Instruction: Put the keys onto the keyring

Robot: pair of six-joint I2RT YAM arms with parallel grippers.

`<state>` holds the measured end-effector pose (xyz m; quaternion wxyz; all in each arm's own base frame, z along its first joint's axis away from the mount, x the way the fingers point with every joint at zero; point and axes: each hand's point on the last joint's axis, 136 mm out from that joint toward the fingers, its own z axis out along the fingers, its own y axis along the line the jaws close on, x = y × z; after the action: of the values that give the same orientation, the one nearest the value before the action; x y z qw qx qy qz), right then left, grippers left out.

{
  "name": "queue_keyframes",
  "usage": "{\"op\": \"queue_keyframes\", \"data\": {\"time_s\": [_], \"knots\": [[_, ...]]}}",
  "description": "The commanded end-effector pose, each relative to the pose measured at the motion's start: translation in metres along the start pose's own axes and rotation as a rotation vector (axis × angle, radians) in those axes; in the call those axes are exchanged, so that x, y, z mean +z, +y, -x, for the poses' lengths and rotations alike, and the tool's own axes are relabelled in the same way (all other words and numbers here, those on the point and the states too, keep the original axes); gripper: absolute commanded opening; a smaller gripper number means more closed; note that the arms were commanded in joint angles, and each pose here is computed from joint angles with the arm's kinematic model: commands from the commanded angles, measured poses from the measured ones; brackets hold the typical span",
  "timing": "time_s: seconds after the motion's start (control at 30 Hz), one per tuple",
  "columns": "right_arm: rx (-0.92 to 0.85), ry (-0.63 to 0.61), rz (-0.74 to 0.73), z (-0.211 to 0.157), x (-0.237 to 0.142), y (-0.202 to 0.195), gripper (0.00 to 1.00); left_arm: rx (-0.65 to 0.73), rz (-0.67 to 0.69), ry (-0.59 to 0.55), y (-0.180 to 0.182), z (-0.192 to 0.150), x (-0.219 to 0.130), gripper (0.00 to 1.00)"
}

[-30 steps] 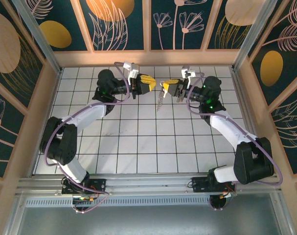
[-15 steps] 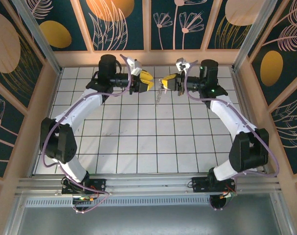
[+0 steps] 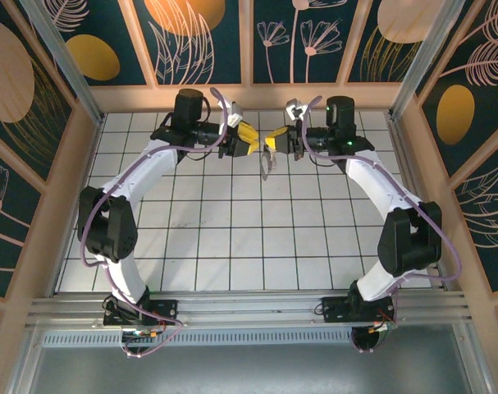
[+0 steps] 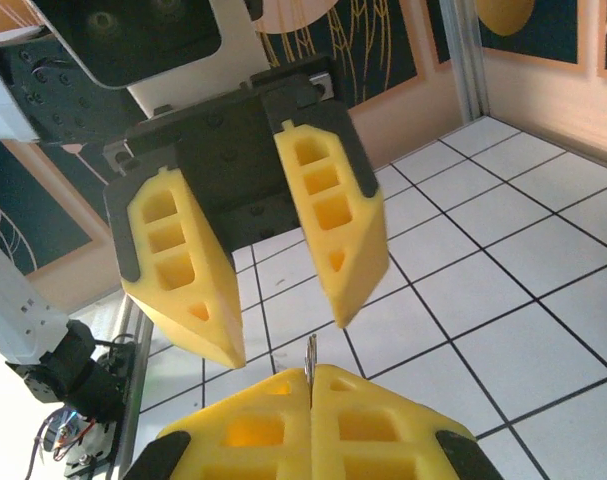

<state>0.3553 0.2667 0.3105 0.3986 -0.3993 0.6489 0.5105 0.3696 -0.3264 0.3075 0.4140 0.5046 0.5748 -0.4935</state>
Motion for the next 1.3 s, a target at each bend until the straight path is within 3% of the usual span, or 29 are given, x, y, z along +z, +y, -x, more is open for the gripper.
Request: {"op": "queue_keyframes", "data": {"time_s": [0.0, 0.77, 1.0, 1.17, 1.27], "knots": [[-0.054, -0.005, 0.050, 0.010, 0.005, 0.009, 0.00, 0.002, -0.050, -0.012, -0.002, 0.004, -0.001, 0.36], [-0.050, 0.002, 0.059, 0.009, 0.011, 0.005, 0.00, -0.049, -0.132, -0.040, -0.002, 0.001, 0.005, 0.21], [-0.049, 0.002, 0.055, 0.009, 0.013, 0.004, 0.00, -0.051, -0.151, -0.043, -0.004, 0.001, 0.007, 0.13], [-0.050, -0.002, 0.053, 0.011, 0.013, 0.004, 0.00, -0.050, -0.187, -0.045, -0.012, -0.002, 0.010, 0.00], [-0.050, -0.010, 0.033, 0.013, 0.012, 0.001, 0.00, -0.044, -0.197, -0.045, -0.016, -0.003, 0.011, 0.00]]}}
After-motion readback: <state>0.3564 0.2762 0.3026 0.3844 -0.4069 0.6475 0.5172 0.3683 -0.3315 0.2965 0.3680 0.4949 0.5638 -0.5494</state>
